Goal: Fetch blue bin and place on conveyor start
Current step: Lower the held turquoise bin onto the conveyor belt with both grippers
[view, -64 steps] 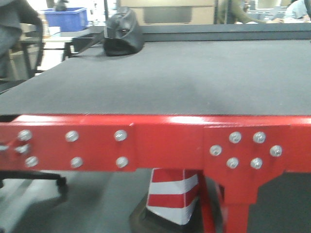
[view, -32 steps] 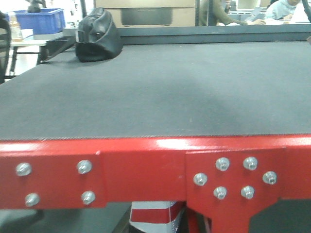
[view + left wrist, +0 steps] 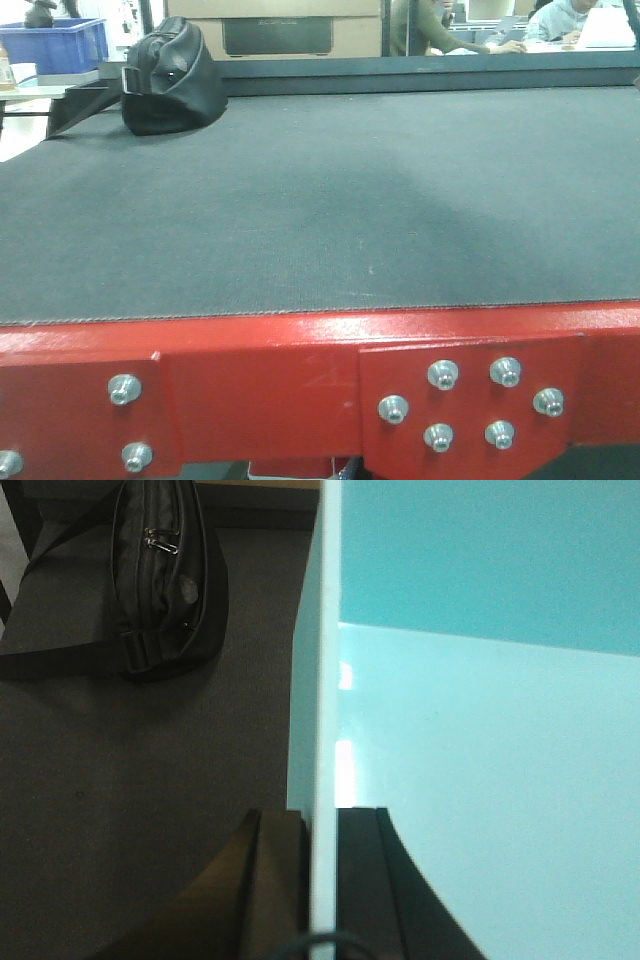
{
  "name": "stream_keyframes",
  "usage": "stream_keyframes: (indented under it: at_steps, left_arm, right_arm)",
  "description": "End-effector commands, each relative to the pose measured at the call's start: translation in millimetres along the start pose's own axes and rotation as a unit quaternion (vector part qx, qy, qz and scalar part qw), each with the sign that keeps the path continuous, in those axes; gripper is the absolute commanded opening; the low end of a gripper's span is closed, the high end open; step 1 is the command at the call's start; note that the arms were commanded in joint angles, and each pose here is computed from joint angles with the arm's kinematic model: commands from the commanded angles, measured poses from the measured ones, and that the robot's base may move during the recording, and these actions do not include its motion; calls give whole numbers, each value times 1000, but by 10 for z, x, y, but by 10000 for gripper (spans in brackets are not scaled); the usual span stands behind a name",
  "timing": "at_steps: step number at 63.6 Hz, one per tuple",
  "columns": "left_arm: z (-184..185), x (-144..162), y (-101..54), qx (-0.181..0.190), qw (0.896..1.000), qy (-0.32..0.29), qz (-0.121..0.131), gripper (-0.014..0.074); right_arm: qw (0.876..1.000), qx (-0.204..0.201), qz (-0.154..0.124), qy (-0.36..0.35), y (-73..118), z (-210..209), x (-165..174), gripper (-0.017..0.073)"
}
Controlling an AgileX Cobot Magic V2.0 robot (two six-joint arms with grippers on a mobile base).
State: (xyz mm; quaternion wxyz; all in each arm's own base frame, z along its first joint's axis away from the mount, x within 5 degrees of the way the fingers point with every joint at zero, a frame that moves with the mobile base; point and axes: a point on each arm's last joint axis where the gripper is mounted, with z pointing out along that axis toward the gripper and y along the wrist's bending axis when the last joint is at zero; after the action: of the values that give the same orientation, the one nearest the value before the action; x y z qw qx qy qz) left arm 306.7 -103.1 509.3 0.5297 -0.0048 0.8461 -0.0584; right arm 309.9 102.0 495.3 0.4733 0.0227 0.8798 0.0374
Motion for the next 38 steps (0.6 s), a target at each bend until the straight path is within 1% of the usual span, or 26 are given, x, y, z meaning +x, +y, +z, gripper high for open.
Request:
stream_keyframes:
  at_steps: [1, 17, 38]
  left_arm:
    - [-100, -106, -36, 25, 999, -46, -8, -111]
    - [-100, -106, -36, 25, 999, -46, -8, -111]
    - [-100, -106, -36, 25, 999, -46, -8, -111]
  right_arm:
    - [999, -7, -11, -50, -15, -75, -101, -153]
    - [991, -41, -12, -124, 48, -101, -234, -153]
    - [988, -50, -12, -142, 63, -111, -266, -153]
